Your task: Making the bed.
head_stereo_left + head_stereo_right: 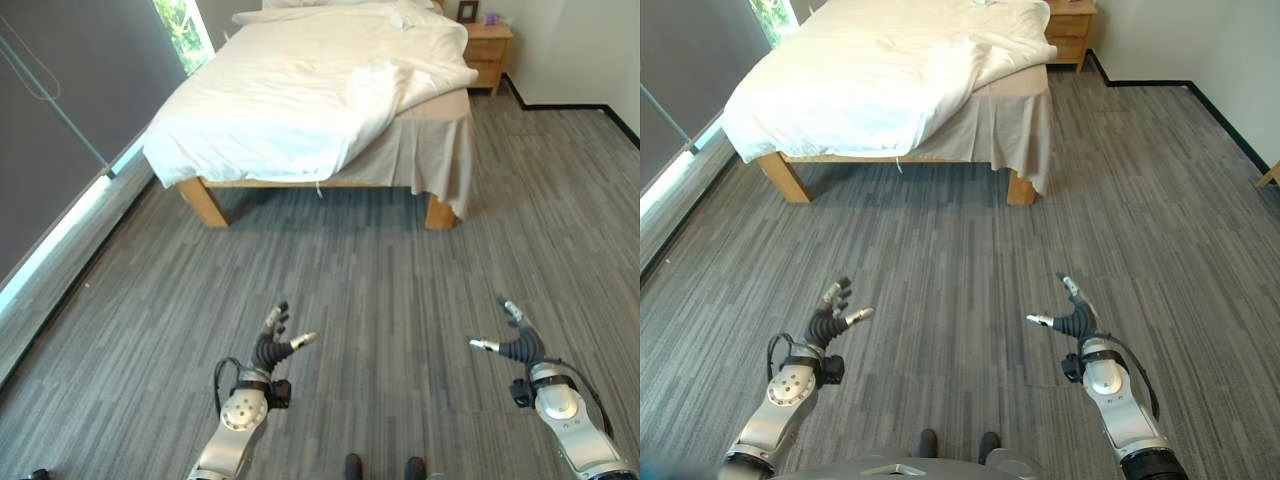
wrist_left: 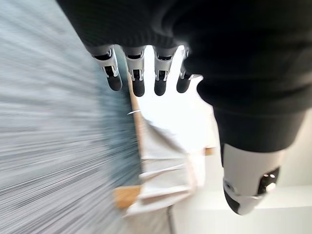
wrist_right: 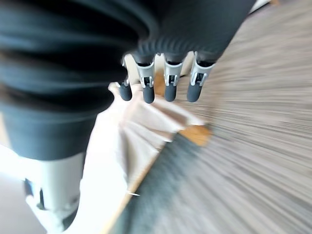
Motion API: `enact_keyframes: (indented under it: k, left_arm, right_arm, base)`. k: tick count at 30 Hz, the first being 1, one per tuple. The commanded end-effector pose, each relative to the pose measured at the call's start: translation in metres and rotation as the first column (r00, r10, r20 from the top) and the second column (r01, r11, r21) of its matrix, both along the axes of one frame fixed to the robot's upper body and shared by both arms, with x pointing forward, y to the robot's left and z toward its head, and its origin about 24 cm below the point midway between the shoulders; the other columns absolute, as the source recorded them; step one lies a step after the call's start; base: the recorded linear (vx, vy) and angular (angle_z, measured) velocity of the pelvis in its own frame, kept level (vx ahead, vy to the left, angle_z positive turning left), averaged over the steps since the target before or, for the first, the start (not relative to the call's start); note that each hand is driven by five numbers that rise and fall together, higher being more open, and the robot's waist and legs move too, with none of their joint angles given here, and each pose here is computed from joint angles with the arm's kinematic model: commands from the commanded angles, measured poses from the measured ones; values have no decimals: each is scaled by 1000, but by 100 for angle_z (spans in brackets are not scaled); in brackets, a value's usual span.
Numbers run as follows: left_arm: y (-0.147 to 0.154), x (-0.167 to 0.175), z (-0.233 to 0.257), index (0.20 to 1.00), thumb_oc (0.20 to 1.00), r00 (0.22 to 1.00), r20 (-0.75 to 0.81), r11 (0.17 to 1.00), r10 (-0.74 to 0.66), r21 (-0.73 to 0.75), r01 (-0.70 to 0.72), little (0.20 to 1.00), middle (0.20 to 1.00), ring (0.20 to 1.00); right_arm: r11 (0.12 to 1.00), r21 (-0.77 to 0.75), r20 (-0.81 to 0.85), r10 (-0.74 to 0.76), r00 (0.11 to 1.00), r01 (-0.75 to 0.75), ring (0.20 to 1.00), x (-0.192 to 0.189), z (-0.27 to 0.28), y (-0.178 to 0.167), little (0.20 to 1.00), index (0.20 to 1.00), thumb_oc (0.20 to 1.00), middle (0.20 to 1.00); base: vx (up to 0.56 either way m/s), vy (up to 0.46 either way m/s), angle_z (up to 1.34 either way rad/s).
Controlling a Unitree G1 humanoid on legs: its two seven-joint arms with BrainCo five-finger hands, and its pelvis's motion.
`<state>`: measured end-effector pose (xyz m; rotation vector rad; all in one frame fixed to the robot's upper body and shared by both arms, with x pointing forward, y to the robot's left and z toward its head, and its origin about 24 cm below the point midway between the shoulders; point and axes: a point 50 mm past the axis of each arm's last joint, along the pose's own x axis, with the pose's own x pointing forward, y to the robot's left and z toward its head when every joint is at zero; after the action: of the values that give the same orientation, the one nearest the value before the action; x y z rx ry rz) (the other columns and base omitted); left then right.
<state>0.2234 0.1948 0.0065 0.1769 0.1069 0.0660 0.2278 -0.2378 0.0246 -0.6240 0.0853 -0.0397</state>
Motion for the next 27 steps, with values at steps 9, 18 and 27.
enact_keyframes:
  k: [9,18,27]
  left_arm:
    - [-9,20,47,1000,1000,968,245,997,-50,-50,65,1000,1000,1000]
    - [-16,18,62,1000,1000,947,315,987,-53,-128,98,1000,1000,1000]
    - [-17,15,58,1000,1000,953,301,983,-48,-155,98,1000,1000,1000]
  right_arm:
    - [993,-81,235,106,966,-89,1000,10,49,12,1000,1000,1000,1000]
    - [996,-22,263,88,961,-85,1000,5,54,10,1000,1000,1000,1000]
    - [988,103,220,88,972,-113,1000,11,43,18,1000,1000,1000,1000]
  base:
    - [16,-22,4]
    - [13,-134,-6]
    - [400,90,-40]
